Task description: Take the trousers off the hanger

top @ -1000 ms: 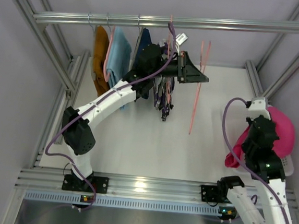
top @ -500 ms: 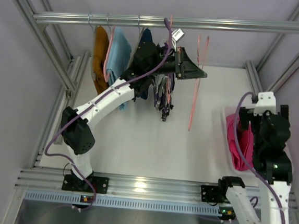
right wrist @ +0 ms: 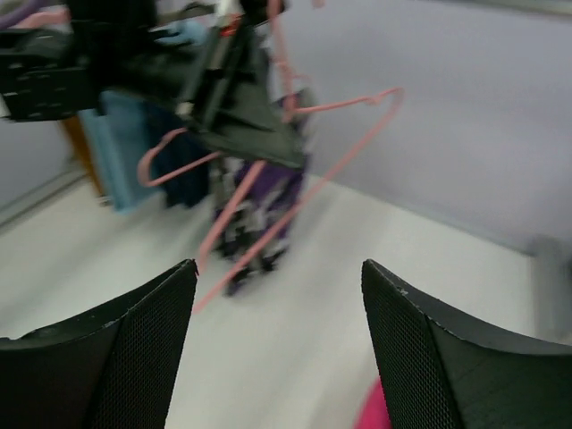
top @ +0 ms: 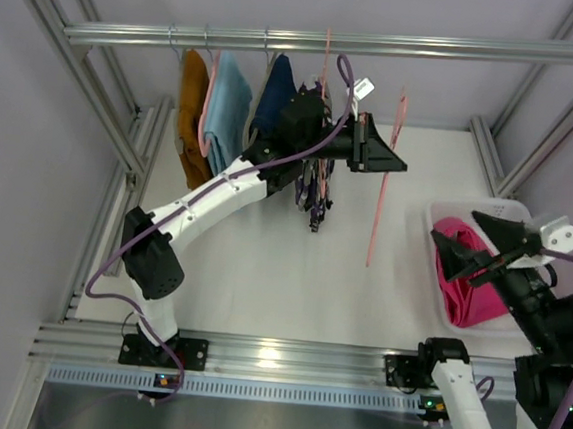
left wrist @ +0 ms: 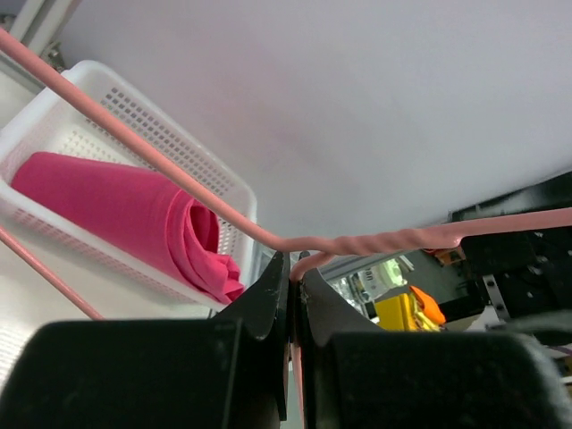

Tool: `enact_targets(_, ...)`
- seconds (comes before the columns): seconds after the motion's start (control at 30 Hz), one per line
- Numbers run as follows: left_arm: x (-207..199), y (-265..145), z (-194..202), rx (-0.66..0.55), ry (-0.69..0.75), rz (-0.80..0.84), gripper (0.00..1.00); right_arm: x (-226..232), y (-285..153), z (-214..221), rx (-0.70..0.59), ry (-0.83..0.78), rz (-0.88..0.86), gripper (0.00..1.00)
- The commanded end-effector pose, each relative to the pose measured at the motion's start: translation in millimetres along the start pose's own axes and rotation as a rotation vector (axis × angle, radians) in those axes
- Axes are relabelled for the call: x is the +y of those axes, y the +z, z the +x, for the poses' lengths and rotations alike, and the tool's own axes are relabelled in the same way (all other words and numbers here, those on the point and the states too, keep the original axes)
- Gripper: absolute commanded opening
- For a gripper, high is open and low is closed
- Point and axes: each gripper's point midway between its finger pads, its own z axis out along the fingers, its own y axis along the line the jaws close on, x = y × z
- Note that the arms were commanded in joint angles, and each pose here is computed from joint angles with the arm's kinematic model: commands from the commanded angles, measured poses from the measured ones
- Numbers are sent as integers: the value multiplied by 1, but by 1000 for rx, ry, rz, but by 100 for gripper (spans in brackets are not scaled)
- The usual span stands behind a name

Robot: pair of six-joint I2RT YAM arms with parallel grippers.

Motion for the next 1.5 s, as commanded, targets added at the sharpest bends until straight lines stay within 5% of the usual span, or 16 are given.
enact_targets(0.0,-14,0,-19,-70,116,-45,0,68,15,25,150,383,-387,73)
enact_targets(0.23,-30,12,-13,-75,146,-52,0,84,45,46,158,726,-523,80)
enact_targets(0.57,-49,28,-7,-75,142,-24,0,72,70,35,78,762,-507,75)
enact_targets(0.77,-55,35,-5,-77,121,5,0,72,82,55,134,784,-512,56)
enact_targets(1.03,-57,33,-6,-75,148,-6,1,64,79,60,145,724,-435,2)
enact_targets(1.1,-55,29,-6,-73,155,-17,13,62,76,56,137,723,-418,0)
enact_targets(1.17,-56,21,-6,-72,179,-37,36,59,70,49,122,710,-388,0)
enact_targets(1.2,-48,17,-8,-79,186,-64,50,57,70,50,127,711,-367,0)
enact_targets(1.23,-44,13,-8,-77,182,-84,77,55,67,48,121,700,-346,0)
enact_targets(1.3,-40,-1,-16,-94,194,-119,97,50,64,54,136,719,-296,0)
enact_targets(1.47,-57,-28,-17,-91,307,-130,99,34,57,58,136,729,-149,0)
